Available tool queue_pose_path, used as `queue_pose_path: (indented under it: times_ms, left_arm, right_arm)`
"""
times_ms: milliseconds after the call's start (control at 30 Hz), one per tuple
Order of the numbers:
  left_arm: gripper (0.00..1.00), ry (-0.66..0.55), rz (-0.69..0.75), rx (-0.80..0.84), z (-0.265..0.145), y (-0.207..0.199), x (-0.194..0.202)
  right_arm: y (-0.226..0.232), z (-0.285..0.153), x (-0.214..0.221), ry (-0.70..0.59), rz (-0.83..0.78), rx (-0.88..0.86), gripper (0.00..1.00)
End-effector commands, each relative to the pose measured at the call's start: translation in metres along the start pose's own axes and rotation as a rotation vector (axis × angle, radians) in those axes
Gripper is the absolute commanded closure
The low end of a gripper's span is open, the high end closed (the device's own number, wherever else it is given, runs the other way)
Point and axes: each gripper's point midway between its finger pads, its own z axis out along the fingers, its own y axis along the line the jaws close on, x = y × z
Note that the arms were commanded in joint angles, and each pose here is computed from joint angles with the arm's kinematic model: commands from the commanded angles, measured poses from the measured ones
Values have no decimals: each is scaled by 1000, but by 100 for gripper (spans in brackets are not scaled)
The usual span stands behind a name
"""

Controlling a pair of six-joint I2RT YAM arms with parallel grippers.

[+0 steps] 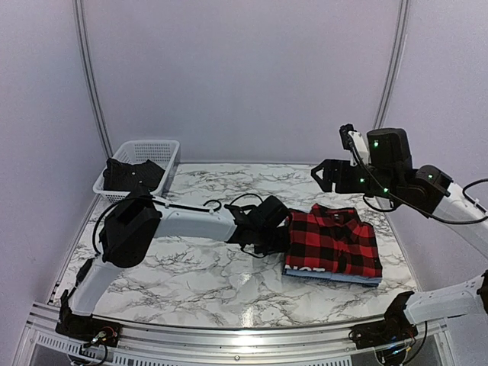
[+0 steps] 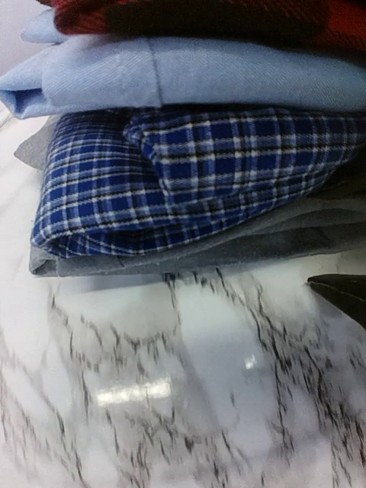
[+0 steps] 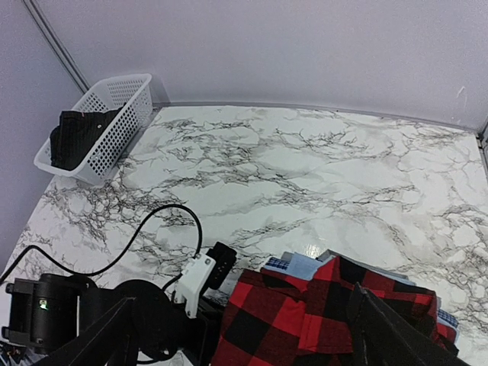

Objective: Fold and stack the long sleeve shirts
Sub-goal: Move the square-folded shirt to the corner of the board.

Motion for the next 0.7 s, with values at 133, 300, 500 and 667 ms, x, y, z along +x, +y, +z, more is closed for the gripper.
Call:
queue_pose_path:
  times_ms: [133,300,500,667]
  left_arm:
    - [64,85,29,119,41,-51,23]
    - [64,108,36,178,51,-75,35]
    - [64,135,52,219,56,-94,54]
    - [64,135,86,231,50,-98,54]
  right_arm:
    - [1,-26,-27,-80,-12,-20,11]
    - [3,-28,-26,-78,-21,-32,10]
    - [2,-23,-22,-67,-32,-25,8]
    - [7,-18,-26,-73,-25,-43,7]
